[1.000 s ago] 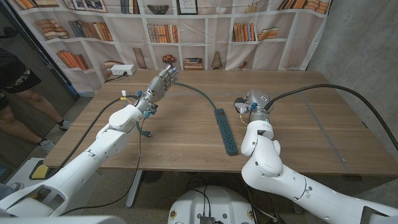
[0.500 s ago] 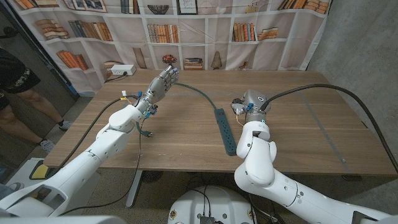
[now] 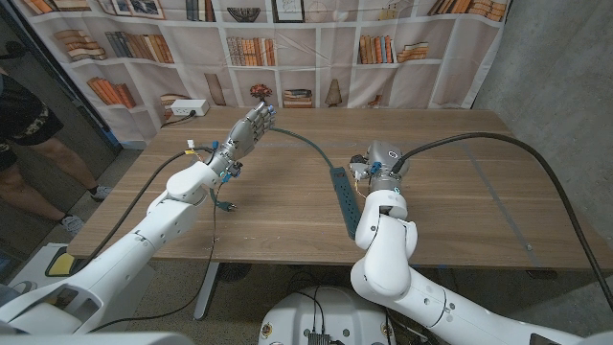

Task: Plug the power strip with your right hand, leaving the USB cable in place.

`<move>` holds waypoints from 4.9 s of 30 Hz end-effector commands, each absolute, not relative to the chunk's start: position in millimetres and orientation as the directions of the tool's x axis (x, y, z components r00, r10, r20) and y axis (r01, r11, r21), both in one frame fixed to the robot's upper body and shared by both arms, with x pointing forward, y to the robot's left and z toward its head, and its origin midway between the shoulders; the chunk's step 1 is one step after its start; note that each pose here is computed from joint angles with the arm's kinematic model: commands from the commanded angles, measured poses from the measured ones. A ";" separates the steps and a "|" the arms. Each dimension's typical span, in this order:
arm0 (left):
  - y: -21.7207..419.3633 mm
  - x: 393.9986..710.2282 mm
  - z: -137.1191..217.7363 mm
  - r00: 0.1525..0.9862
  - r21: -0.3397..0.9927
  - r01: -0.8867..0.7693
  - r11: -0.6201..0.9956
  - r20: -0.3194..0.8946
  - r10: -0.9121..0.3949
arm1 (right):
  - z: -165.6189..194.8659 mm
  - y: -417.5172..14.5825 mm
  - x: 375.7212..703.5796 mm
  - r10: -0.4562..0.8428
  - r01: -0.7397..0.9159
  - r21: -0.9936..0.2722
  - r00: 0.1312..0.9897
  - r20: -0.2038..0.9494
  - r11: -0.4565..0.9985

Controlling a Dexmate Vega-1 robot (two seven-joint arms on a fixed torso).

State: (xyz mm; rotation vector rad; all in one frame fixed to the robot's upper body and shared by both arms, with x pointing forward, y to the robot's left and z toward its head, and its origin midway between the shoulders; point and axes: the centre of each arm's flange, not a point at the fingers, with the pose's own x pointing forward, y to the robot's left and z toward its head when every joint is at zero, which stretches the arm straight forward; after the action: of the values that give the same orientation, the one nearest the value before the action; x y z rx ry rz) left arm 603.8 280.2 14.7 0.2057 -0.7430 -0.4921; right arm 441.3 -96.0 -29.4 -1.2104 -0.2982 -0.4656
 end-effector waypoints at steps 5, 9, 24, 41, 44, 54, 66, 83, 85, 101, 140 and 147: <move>280.4 601.1 11.4 0.621 0.352 0.370 0.860 0.595 -0.511 | -35.8 -84.5 446.6 -0.181 0.455 -0.854 0.889 0.420 0.254; 280.9 600.7 10.8 0.620 0.350 0.371 0.860 0.595 -0.510 | -36.6 -81.6 447.8 -0.185 0.452 -0.858 0.890 0.417 0.243; 280.1 602.5 12.4 0.623 0.356 0.374 0.856 0.588 -0.516 | -40.0 -72.9 449.8 -0.196 0.454 -0.859 0.888 0.415 0.235; 279.8 605.4 14.4 0.619 0.357 0.374 0.856 0.591 -0.517 | -42.8 -69.0 454.0 -0.195 0.453 -0.862 0.888 0.416 0.227; 279.4 605.2 14.8 0.619 0.359 0.374 0.855 0.590 -0.518 | -43.2 -68.5 456.0 -0.190 0.448 -0.864 0.891 0.412 0.229; 277.7 605.9 15.8 0.622 0.360 0.373 0.855 0.587 -0.518 | -44.3 -67.4 460.5 -0.183 0.433 -0.872 0.899 0.399 0.227; 276.1 606.2 16.8 0.620 0.362 0.375 0.853 0.587 -0.521 | -48.8 -67.2 466.7 -0.192 0.411 -0.885 0.907 0.374 0.219; 274.9 603.8 16.0 0.622 0.368 0.374 0.851 0.582 -0.525 | -61.9 -66.4 473.9 -0.238 0.411 -0.881 0.903 0.358 0.233; 274.8 603.5 15.8 0.622 0.368 0.373 0.851 0.582 -0.524 | -62.4 -66.4 474.3 -0.236 0.410 -0.882 0.903 0.358 0.231; 277.1 605.4 17.1 0.624 0.367 0.376 0.851 0.578 -0.525 | -63.2 -62.6 479.1 -0.260 0.411 -0.881 0.900 0.350 0.235; 277.4 604.4 14.4 0.607 0.356 0.382 0.853 0.598 -0.522 | -69.3 -54.5 469.7 -0.315 0.436 -0.862 0.882 0.351 0.260; 275.5 604.9 13.6 0.609 0.360 0.388 0.848 0.591 -0.529 | -71.4 -54.9 472.5 -0.318 0.438 -0.862 0.880 0.353 0.255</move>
State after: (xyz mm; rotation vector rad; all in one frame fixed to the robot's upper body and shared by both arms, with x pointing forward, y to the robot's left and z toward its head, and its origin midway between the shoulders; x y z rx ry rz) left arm 606.2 276.7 14.3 0.2072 -0.7431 -0.5331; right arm 470.2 -55.9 -67.3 -1.2081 -0.1171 -0.5149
